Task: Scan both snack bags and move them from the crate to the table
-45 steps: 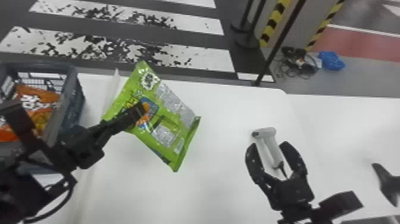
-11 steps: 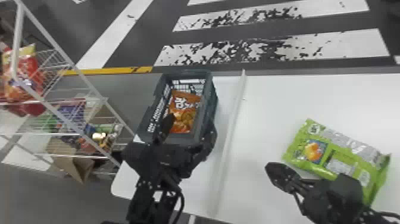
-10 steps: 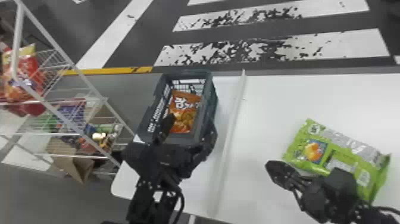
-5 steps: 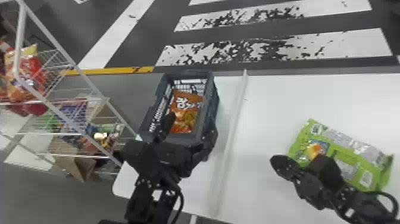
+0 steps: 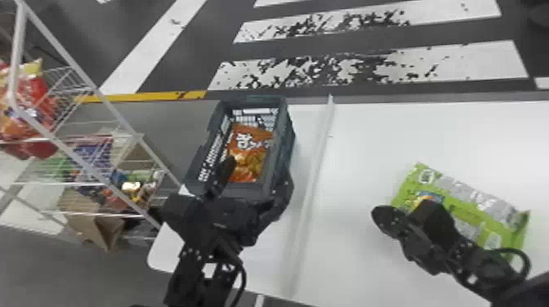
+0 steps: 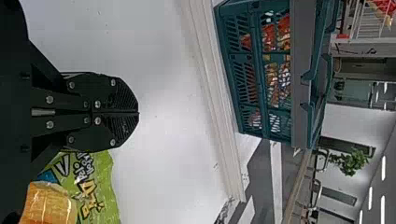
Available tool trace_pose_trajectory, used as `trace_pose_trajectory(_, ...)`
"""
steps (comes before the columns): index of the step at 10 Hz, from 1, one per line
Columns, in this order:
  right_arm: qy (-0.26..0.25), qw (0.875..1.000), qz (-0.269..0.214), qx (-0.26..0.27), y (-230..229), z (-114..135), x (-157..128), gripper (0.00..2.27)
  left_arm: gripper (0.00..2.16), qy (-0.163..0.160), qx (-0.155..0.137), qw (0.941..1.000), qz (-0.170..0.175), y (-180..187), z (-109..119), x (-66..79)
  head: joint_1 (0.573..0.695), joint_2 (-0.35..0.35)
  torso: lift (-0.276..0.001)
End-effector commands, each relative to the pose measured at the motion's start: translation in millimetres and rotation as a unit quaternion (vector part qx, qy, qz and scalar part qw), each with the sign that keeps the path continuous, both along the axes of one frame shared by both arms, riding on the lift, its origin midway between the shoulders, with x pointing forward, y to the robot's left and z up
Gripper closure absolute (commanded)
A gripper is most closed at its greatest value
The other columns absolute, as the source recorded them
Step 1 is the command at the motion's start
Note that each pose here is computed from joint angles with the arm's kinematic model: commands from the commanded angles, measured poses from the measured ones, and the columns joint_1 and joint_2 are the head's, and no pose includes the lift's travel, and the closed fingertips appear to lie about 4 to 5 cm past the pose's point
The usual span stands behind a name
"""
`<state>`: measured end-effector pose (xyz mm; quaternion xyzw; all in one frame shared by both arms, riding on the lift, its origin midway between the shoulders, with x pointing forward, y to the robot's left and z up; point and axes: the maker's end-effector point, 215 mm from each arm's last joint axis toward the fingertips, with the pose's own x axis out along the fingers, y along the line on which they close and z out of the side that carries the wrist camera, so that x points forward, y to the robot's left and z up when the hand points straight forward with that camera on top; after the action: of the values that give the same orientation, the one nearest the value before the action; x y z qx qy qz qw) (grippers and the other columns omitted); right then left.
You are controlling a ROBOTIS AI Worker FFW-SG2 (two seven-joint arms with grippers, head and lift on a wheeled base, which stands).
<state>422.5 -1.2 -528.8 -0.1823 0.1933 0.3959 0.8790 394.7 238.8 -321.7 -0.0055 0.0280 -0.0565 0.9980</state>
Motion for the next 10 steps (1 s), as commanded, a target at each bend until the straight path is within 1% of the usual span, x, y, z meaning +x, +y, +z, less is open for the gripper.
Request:
trace_pose_trajectory(1, -0.001, 1.0, -0.007, -0.004, -2, 3, 8, 2.25, 0.08, 0.001, 0.0, 1.0, -0.002, -1, 0, -0.7, 0.695, 0.32, -0.088)
trace_pose_trajectory(3, -0.002, 1.0, -0.015, -0.019, -10, -1, 21, 2.25, 0.08, 0.004, -0.001, 1.0, -0.002, 1, -2, -2.6, 0.695, 0.311, -0.088)
trace_pose_trajectory(6, -0.003, 0.998, -0.029, -0.057, -28, -14, 40, 2.25, 0.08, 0.004, -0.001, 1.0, 0.0, 4, -3, -4.0, 0.695, 0.29, -0.088)
trace_pose_trajectory(8, -0.002, 0.997, -0.038, -0.071, -37, -21, 49, 2.25, 0.08, 0.005, -0.001, 1.0, -0.001, 3, -3, -4.5, 0.695, 0.276, -0.088)
trace_pose_trajectory(10, -0.003, 0.996, -0.048, -0.079, -45, -21, 60, 2.25, 0.08, 0.005, -0.001, 1.0, -0.003, 3, -3, -5.0, 0.695, 0.259, -0.088)
